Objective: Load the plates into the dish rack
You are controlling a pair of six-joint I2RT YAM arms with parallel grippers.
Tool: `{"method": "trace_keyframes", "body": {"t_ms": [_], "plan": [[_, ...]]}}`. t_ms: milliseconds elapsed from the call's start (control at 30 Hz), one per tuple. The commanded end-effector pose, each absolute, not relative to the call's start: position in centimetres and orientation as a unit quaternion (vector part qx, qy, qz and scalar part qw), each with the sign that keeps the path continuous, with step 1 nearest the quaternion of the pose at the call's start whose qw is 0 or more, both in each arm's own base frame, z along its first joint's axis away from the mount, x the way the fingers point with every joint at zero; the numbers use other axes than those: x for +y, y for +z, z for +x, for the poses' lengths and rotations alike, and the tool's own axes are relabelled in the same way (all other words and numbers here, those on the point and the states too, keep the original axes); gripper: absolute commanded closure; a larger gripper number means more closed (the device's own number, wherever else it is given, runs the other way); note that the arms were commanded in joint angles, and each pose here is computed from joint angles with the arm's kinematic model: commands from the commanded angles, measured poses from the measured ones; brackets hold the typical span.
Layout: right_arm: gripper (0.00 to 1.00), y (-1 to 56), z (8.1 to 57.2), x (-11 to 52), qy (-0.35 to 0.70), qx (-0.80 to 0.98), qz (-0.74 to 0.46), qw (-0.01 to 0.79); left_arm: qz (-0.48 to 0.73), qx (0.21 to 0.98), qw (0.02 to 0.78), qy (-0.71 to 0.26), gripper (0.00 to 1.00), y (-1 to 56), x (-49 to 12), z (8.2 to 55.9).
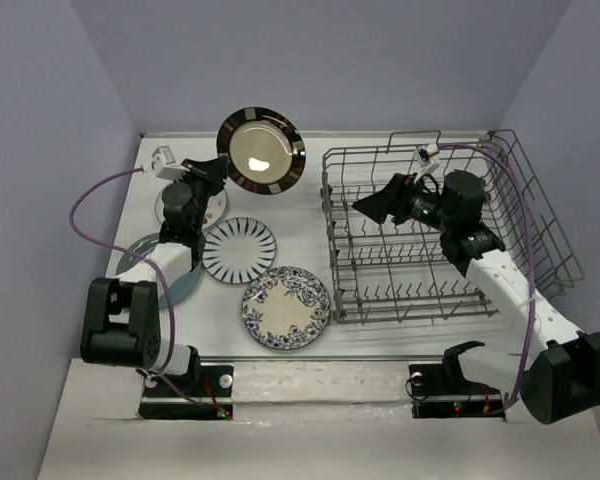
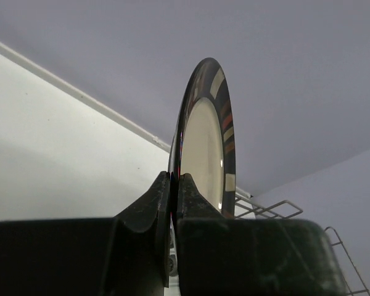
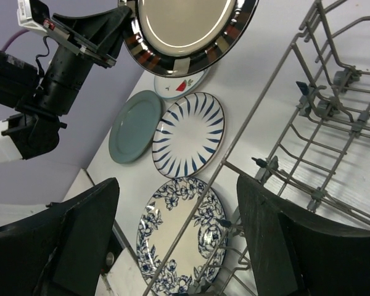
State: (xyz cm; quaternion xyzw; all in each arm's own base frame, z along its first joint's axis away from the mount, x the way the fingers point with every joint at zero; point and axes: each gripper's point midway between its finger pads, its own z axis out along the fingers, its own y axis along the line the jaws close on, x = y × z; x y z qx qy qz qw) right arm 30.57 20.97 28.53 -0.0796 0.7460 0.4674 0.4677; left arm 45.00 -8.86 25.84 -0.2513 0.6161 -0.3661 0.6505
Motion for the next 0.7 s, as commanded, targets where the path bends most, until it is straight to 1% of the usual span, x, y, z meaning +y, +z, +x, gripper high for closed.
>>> {"method": "trace_keyframes", "body": {"t_ms": [0, 167, 267, 400, 500, 667], "plan": [[0.16, 33.5, 31.7, 22.7, 0.48, 0.701, -0.122, 0.513, -0.207, 0.464, 0.752, -0.42, 0.94, 40.5, -7.6, 41.3], [0.12, 34.0, 33.0, 23.8, 0.491, 0.697, -0.124, 0.508, -0.184, 0.454, 0.747, -0.45, 0.94, 42.6, -8.5, 38.7], [0.08, 33.8, 33.9, 24.3, 0.499, 0.698, -0.122, 0.499, -0.172, 0.458, 0.726, -0.483, 0.94, 42.3, -9.7, 36.9], [0.06, 33.6, 34.6, 24.7, 0.504, 0.699, -0.122, 0.493, -0.15, 0.461, 0.698, -0.527, 0.94, 41.8, -11.4, 34.8], [0.06, 33.2, 35.0, 24.8, 0.5, 0.702, -0.127, 0.492, -0.138, 0.465, 0.677, -0.553, 0.94, 41.5, -12.8, 33.7], [0.04, 33.0, 35.0, 25.0, 0.498, 0.701, -0.141, 0.49, -0.105, 0.473, 0.639, -0.597, 0.94, 41.4, -16.7, 31.5]]}}
